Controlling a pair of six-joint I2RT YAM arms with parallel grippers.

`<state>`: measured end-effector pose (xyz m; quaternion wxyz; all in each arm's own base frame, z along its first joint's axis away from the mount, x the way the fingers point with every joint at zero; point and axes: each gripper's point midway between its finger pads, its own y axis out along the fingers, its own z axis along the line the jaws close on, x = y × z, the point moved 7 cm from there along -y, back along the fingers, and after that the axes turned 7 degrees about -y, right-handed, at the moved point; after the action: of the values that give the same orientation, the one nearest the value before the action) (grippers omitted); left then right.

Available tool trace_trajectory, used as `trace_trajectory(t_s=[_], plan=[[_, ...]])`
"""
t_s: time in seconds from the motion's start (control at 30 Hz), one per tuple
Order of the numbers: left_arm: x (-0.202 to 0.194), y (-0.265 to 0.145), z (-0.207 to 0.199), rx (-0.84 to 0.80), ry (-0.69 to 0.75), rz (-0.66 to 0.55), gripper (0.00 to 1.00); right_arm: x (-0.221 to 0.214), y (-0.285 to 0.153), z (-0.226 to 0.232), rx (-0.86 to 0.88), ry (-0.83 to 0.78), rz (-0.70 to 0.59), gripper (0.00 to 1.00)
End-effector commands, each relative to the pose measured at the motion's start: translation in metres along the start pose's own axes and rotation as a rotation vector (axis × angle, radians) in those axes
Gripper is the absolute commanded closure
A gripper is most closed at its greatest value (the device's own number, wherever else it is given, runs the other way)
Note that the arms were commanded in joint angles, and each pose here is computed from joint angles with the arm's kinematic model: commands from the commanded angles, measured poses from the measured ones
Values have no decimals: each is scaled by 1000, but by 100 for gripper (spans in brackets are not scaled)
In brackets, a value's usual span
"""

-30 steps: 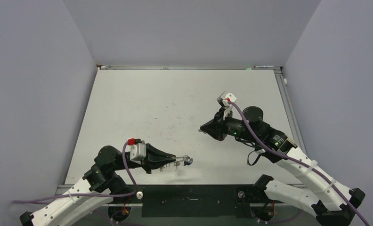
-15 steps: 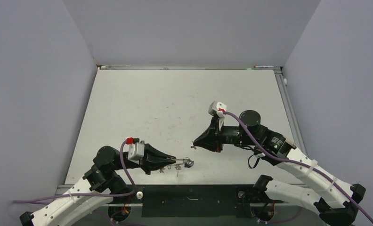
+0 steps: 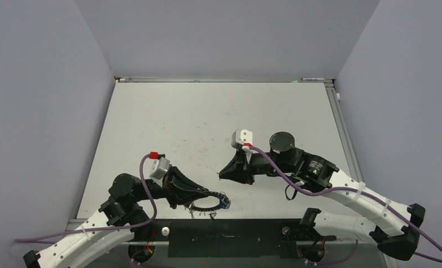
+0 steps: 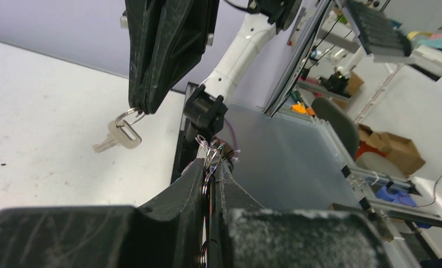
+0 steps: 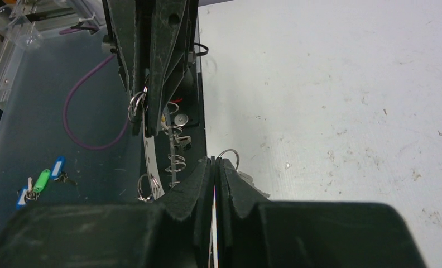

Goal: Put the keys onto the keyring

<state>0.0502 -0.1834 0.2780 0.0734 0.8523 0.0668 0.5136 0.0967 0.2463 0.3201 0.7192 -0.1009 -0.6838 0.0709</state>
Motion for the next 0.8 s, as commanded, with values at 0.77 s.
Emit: trace_trajectory(t_s=[0.77], plan=[[26, 11, -20, -127, -79, -96, 100, 32, -8, 33, 216, -200, -162, 95]])
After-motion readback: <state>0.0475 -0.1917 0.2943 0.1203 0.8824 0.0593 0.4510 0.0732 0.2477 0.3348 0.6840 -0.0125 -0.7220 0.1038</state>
